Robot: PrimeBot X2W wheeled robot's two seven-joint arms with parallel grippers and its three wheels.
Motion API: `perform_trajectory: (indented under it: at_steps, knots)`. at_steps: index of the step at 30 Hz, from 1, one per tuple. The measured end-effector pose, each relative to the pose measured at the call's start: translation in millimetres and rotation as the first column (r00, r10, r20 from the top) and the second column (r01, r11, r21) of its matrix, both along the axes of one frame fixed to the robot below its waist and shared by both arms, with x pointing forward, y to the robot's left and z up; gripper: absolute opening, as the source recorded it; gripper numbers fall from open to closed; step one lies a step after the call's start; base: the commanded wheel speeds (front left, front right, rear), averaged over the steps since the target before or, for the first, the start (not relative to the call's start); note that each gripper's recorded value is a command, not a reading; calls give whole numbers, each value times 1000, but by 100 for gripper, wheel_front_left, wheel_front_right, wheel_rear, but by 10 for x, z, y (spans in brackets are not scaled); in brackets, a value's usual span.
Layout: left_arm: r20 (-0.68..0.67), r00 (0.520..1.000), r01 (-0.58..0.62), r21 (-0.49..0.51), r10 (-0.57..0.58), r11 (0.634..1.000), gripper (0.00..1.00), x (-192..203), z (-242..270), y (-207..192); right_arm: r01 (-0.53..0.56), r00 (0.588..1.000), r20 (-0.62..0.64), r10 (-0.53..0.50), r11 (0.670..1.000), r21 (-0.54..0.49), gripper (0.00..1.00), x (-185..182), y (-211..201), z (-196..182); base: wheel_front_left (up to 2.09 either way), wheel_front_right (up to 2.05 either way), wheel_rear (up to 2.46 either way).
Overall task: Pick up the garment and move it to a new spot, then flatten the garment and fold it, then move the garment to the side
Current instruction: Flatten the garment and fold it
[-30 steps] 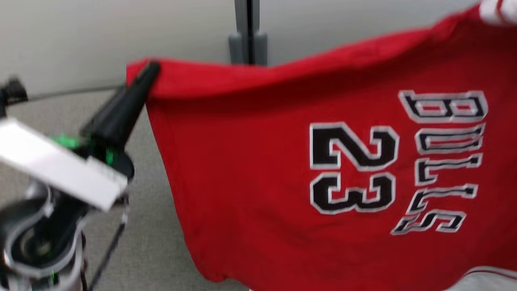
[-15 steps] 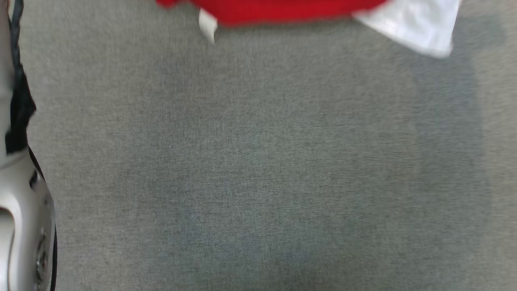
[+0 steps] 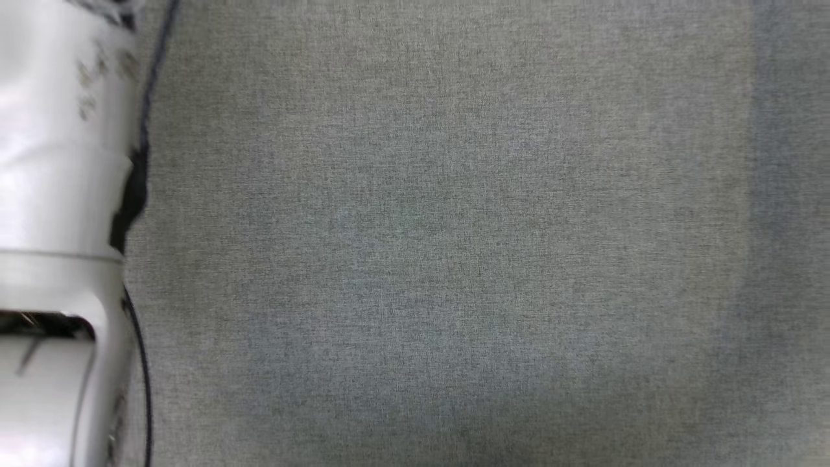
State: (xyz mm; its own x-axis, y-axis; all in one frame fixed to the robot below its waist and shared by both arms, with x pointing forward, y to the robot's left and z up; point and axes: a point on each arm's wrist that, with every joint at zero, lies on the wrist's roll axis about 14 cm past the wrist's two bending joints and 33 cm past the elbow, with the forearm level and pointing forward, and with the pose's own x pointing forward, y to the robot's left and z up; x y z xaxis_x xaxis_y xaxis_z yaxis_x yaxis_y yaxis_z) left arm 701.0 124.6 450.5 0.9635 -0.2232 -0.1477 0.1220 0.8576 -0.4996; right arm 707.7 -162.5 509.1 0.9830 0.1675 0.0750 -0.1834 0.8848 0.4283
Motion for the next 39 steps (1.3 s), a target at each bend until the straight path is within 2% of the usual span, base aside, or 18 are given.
perform_trajectory:
  at_steps: [4,8,13,17,23,26,29,32,37,39]
  knots:
    - [-73,997,-9,-64,4,998,0,-390,-322,-39,11,1000,-28,-9,998,63,0,-439,-86,-264,0,0,0]
    - [-98,995,-28,-117,16,993,0,-904,-457,-34,7,999,-38,-2,991,132,0,-1000,-91,-337,0,0,0]
    - [-157,987,-64,-178,36,982,0,-1881,-582,65,50,984,-178,-18,983,176,0,-1995,-185,-627,0,0,0]
    - [-238,970,-138,-335,58,932,0,-2729,-534,48,93,956,-292,-30,974,206,0,-2800,-201,-766,0,0,0]
    - [-385,915,-282,-404,118,870,0,-3890,-529,40,193,907,-410,-98,961,197,0,-3835,-318,-927,0,0,0]
    - [-402,907,-295,-403,122,866,0,-4211,-460,3,238,891,-434,-134,952,193,0,-4196,-392,-942,0,0,0]
    - [-407,909,-279,-422,95,863,0,-4401,-374,-112,269,880,-447,-162,945,188,0,-4441,-472,-928,0,0,0]
    - [-405,912,-256,-434,67,864,0,-4434,-290,-201,297,883,-426,-197,937,183,0,-4469,-593,-835,0,0,0]
    - [-395,918,-213,-407,39,888,0,-4307,-211,-209,270,899,-397,-183,947,174,0,-4233,-634,-698,0,0,0]
    - [-372,928,-192,-400,32,896,0,-4130,-126,-200,228,909,-389,-148,959,168,0,-4043,-590,-631,0,0,0]
